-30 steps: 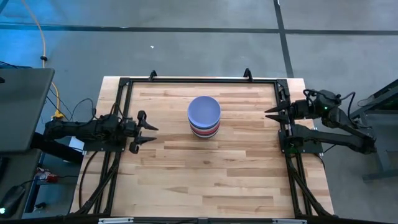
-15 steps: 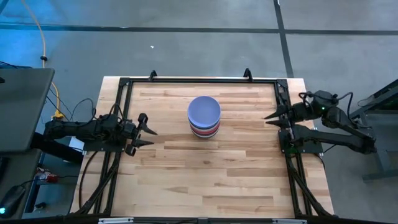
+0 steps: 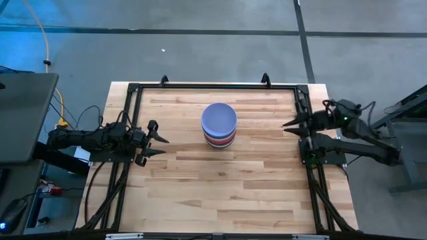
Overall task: Nest bowls inside each other
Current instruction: Return to Home Position
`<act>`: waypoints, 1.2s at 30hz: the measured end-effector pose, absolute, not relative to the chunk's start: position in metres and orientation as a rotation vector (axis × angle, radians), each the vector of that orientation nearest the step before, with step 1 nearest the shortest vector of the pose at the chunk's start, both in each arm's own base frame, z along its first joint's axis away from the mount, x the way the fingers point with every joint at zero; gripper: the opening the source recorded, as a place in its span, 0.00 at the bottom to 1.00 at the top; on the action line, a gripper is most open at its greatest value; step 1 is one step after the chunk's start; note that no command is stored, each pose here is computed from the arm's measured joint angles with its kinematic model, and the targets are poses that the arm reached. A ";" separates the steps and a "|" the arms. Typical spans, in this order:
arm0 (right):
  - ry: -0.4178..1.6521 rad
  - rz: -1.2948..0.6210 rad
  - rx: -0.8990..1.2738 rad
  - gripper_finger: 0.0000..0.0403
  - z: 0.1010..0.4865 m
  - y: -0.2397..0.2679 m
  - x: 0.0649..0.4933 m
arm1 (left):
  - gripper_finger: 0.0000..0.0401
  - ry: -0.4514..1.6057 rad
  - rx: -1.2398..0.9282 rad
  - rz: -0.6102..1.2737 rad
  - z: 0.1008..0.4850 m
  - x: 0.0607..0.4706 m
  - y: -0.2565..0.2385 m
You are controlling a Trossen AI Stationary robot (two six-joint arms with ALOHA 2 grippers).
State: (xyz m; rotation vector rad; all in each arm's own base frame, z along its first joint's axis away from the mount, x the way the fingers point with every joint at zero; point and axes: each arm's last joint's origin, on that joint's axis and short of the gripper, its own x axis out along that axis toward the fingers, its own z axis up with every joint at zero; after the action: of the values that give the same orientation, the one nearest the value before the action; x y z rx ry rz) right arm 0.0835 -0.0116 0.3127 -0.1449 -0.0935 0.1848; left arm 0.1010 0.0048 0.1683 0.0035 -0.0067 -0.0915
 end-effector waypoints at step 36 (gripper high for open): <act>-0.471 0.173 -0.023 0.15 0.216 -0.009 0.101 | 0.46 -0.004 -0.006 -0.092 0.168 0.101 0.005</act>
State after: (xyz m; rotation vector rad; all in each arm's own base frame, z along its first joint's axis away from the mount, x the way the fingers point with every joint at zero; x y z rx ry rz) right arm 0.1013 -0.0094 0.2156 -0.0232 -0.4709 0.1732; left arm 0.1010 0.0048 0.1682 -0.0056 -0.0044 -0.0919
